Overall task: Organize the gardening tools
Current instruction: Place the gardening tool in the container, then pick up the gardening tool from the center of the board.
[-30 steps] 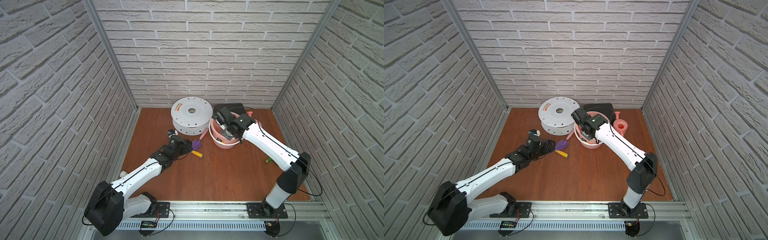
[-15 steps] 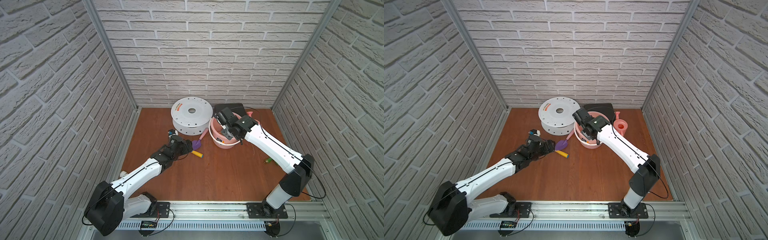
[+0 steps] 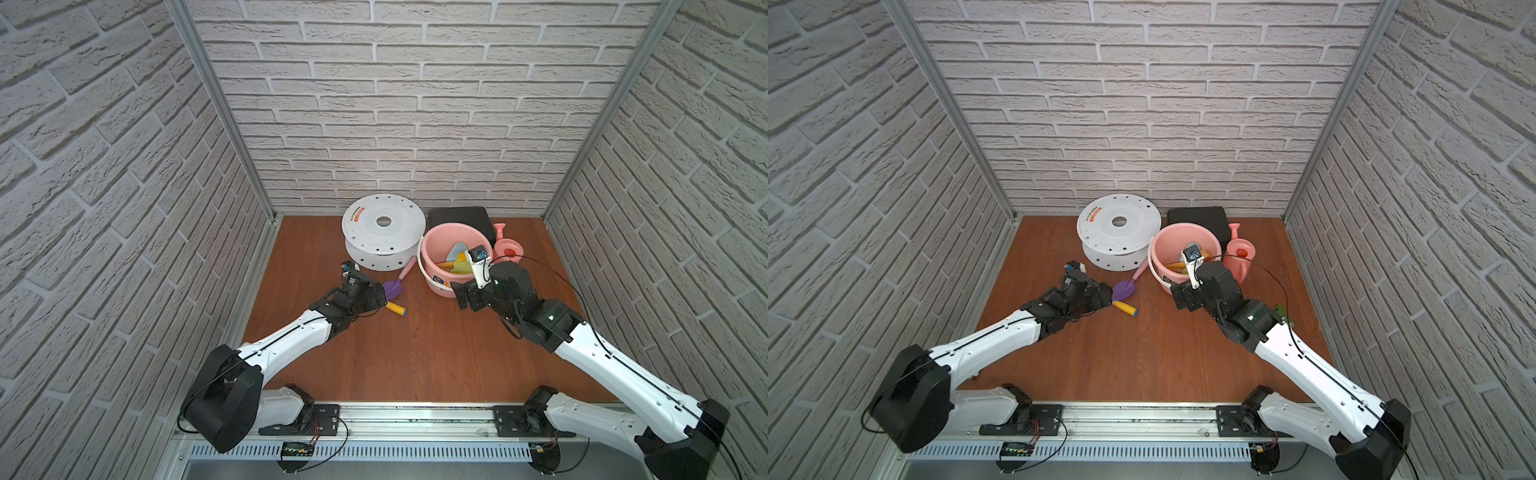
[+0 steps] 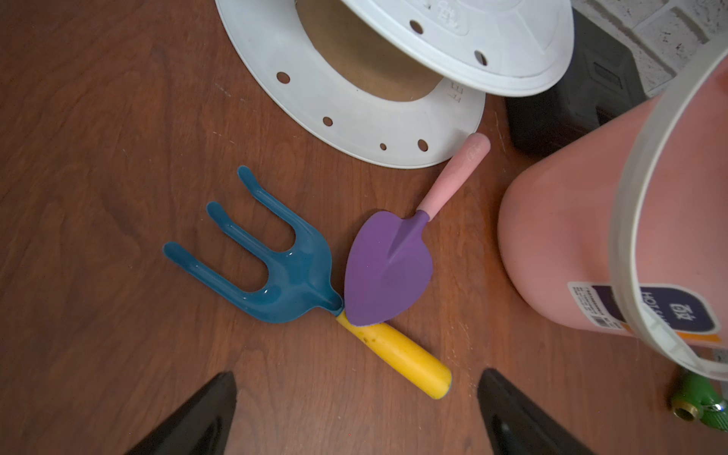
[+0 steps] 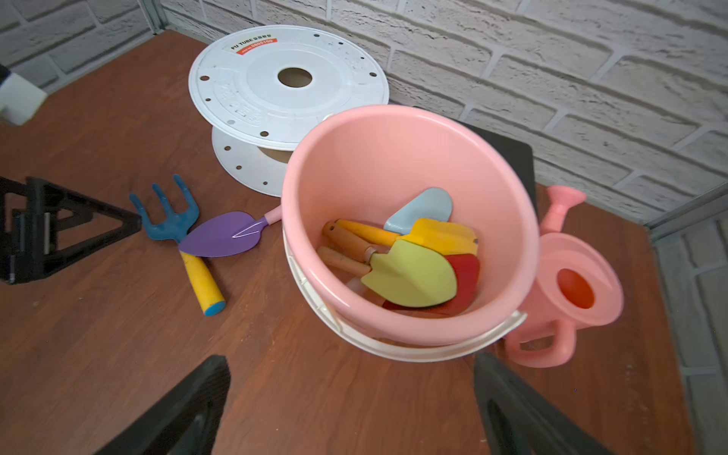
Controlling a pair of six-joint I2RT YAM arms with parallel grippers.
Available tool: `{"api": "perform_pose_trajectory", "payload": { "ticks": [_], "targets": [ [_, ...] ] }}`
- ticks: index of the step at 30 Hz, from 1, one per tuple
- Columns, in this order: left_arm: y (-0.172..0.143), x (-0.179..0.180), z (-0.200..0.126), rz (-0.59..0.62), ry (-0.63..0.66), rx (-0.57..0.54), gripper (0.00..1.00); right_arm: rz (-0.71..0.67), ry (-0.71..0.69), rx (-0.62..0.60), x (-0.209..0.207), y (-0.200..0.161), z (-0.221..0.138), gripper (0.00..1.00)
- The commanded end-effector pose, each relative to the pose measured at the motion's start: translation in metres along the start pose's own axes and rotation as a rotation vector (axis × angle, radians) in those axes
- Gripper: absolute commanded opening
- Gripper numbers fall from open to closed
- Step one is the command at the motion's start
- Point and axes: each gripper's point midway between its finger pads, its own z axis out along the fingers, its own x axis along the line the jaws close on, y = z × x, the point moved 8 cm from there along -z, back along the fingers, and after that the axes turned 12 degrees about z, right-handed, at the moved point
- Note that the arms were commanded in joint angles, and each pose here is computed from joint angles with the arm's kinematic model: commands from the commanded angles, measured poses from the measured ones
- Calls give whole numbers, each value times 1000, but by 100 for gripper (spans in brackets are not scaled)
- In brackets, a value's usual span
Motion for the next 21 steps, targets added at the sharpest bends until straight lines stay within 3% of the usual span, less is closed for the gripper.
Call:
{"api": "perform_pose_trajectory", "payload": {
  "ticks": [1,8,14,21],
  "targets": [
    [6,-11,4,43,35,-4,95,157,154,-131,12,5,2,100],
    [-1,-19,20,-33,180,74,91,183,178,-188,6,-15,2,100],
    [-12,-29,48,-154,197,97,76,176,149,-183,0,-20,-2,100],
    [-19,-52,63,-133,244,110,74,197,164,-185,0,-21,-6,100]
  ]
}}
